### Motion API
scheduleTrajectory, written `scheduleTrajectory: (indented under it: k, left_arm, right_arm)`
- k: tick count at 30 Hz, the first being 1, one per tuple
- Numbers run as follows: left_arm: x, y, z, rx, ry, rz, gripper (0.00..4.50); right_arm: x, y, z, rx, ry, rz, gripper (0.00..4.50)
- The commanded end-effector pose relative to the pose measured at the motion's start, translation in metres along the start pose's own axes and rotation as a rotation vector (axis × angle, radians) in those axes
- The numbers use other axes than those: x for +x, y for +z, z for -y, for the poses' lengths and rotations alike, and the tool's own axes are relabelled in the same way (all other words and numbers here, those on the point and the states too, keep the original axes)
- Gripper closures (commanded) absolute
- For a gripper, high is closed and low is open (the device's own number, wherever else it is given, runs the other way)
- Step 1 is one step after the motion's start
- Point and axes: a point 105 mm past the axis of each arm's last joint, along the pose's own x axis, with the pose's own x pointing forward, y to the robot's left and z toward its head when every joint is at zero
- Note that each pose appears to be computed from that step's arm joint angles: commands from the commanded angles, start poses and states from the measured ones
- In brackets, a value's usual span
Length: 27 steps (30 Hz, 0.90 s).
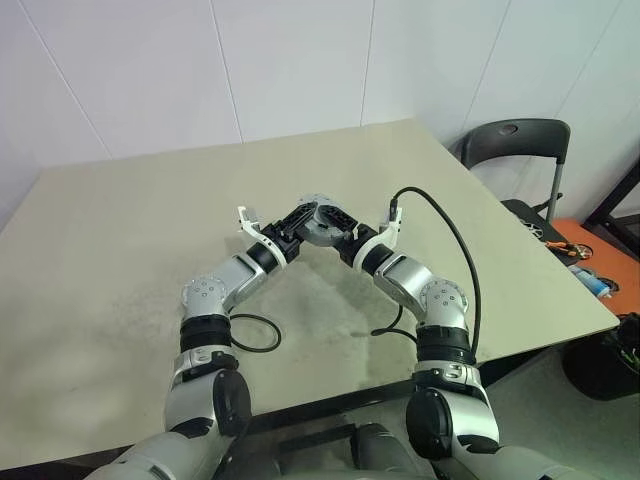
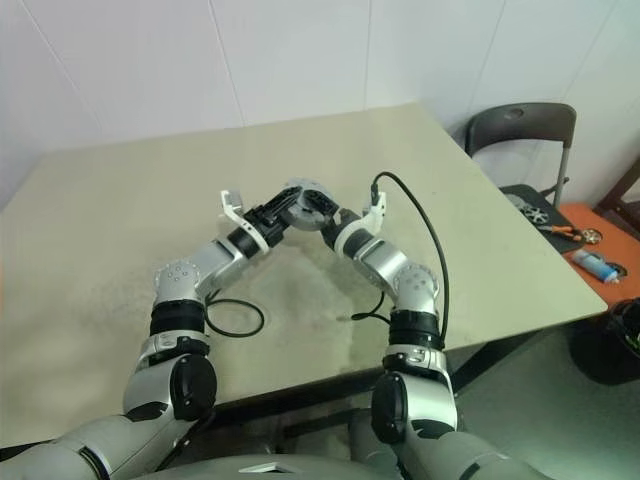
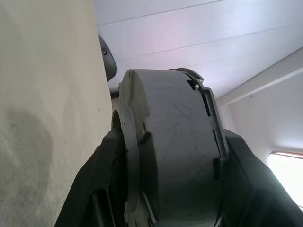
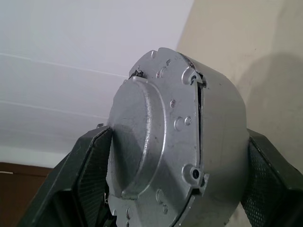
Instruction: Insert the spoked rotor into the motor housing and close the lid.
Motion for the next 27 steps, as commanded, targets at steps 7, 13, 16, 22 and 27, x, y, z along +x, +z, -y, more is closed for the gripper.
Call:
scheduleTrajectory:
  k: [7,13,16,22,27]
  left_arm:
    - [0.002,0.024,0.024,0.082,-0.060,0.065,2.40]
    - [0.001,0.026,0.023,0.085,-0.064,0.068,2.40]
    - [-0.001,0.029,0.022,0.091,-0.063,0.073,2.40]
    - [-0.018,0.072,0.042,0.188,-0.078,0.223,2.40]
    - [-0.052,0.116,0.055,0.279,-0.063,0.364,2.40]
  right_arm:
    - [0.001,0.013,-0.018,-0.010,0.068,0.044,0.78]
    - [-0.009,0.030,-0.015,-0.002,0.087,0.095,0.78]
    - [-0.016,0.042,-0.009,-0.022,0.063,0.130,0.78]
    - [-0.024,0.057,0.004,-0.042,0.011,0.154,0.78]
    - [-0.013,0.045,0.005,-0.045,0.003,0.108,0.78]
